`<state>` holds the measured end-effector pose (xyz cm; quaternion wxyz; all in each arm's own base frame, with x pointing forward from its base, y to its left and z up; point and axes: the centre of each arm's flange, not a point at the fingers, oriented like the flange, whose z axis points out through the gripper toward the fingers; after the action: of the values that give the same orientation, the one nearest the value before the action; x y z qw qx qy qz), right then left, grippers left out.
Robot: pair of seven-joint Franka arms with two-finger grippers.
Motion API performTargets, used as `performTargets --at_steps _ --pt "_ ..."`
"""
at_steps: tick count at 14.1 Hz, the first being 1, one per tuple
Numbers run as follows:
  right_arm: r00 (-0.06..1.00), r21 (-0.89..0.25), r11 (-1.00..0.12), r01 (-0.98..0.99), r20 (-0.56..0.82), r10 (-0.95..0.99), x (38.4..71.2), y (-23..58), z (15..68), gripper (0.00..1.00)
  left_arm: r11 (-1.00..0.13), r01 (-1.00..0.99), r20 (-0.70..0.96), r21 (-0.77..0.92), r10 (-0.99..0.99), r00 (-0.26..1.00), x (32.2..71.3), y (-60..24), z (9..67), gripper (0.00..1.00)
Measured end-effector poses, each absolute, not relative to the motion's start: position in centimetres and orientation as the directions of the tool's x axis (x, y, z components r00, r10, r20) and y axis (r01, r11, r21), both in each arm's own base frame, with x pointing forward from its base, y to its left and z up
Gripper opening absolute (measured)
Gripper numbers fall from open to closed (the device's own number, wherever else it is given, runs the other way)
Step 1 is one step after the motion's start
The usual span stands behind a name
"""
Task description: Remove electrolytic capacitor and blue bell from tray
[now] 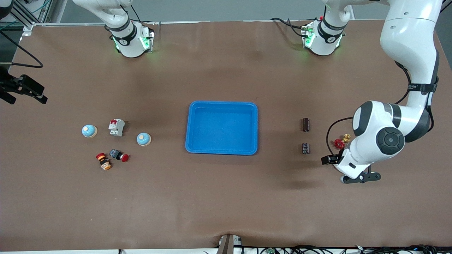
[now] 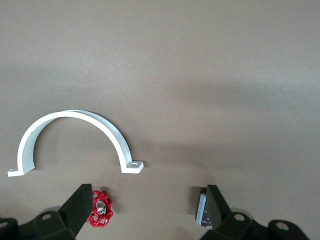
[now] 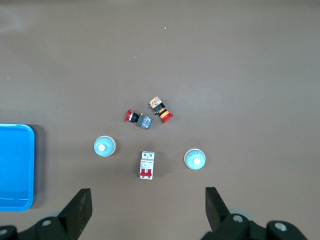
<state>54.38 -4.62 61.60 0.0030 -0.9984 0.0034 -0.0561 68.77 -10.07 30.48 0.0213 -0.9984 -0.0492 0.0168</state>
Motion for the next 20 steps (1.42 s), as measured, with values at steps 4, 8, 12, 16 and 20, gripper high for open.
performTargets --at_steps 4,8,12,16,20 --pt "0.995 -0.007 -1.000 -0.005 0.099 -0.006 54.6 -4.6 61.0 1.00 -0.994 0.105 -0.030 -0.044 0.106 0.994 68.9 -9.6 30.6 1.00" --pt "0.996 -0.008 -1.000 -0.009 0.089 -0.009 54.5 -4.7 61.0 1.00 -0.993 0.108 -0.017 -0.044 0.109 0.994 69.2 -9.5 32.0 1.00" --pt "0.996 -0.008 -1.000 -0.009 0.090 -0.010 54.5 -4.8 61.0 1.00 -0.991 0.119 -0.016 -0.056 0.120 0.993 69.0 -8.9 34.4 1.00" --pt "0.996 -0.008 -1.000 -0.009 0.091 -0.010 54.5 -4.8 61.0 1.00 -0.995 0.089 -0.035 -0.043 0.090 0.995 68.8 -6.9 36.0 1.00" --pt "0.996 -0.008 -1.000 -0.008 0.083 -0.008 54.6 -4.7 60.8 1.00 -0.998 0.043 -0.052 -0.044 0.045 0.998 67.6 -4.4 40.8 1.00"
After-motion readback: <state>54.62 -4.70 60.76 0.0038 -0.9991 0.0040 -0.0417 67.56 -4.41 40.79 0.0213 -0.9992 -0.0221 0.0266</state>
